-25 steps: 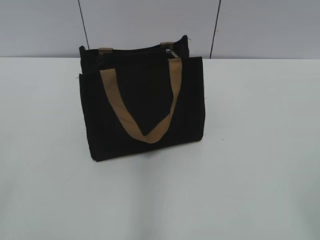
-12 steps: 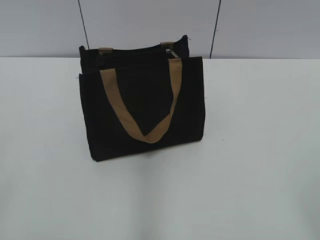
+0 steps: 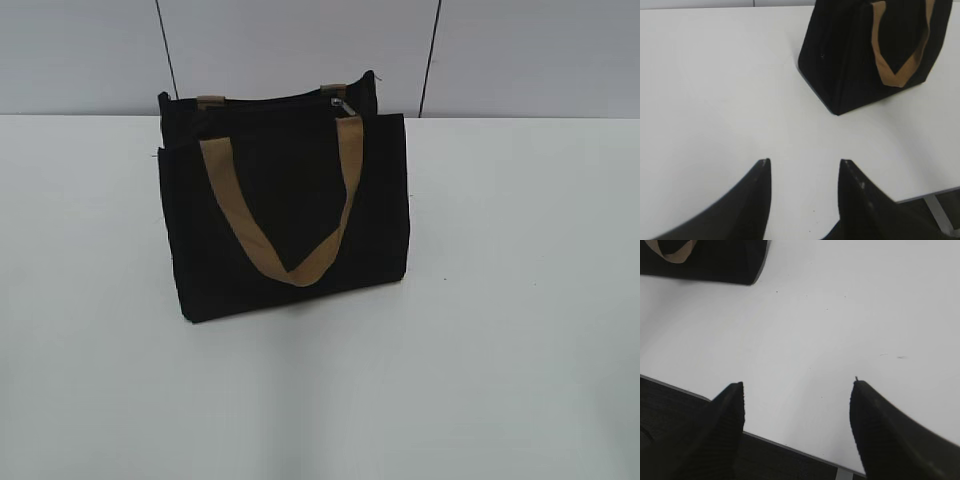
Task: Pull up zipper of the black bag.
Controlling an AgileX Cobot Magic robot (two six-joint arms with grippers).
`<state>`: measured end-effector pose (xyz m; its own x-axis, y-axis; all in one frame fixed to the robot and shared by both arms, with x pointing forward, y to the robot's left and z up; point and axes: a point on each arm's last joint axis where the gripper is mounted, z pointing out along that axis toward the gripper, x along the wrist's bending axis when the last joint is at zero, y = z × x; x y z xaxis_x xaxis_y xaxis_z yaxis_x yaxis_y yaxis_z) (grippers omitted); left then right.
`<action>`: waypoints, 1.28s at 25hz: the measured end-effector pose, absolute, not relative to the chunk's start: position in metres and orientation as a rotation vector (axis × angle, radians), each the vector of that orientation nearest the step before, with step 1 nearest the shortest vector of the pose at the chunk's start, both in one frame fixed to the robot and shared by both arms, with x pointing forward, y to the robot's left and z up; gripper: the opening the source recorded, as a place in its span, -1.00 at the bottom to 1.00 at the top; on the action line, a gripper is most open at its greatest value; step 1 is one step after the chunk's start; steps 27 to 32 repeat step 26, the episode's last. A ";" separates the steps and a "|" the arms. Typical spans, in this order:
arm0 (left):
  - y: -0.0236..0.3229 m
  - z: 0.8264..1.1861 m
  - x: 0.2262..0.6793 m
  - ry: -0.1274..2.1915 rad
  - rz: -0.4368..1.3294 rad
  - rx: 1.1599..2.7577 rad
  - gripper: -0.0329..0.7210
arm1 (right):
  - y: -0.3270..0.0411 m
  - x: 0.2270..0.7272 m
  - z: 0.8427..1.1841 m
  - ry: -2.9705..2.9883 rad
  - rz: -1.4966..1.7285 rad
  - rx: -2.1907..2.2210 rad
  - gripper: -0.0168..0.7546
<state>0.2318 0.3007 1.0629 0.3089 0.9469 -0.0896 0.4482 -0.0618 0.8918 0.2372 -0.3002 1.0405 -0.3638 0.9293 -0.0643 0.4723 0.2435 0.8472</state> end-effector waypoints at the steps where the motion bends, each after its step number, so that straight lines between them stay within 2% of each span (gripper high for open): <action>1: 0.301 1.063 0.232 1.304 0.703 1.653 -0.03 | -0.300 0.237 1.040 1.936 1.020 1.282 0.35; 12: 0.299 1.062 0.228 1.500 0.855 1.497 -0.15 | -0.300 0.235 1.041 1.705 0.905 1.470 0.35; 32: 0.299 1.062 0.228 1.509 0.860 1.489 -0.26 | -0.299 0.235 1.041 1.655 0.881 1.512 0.35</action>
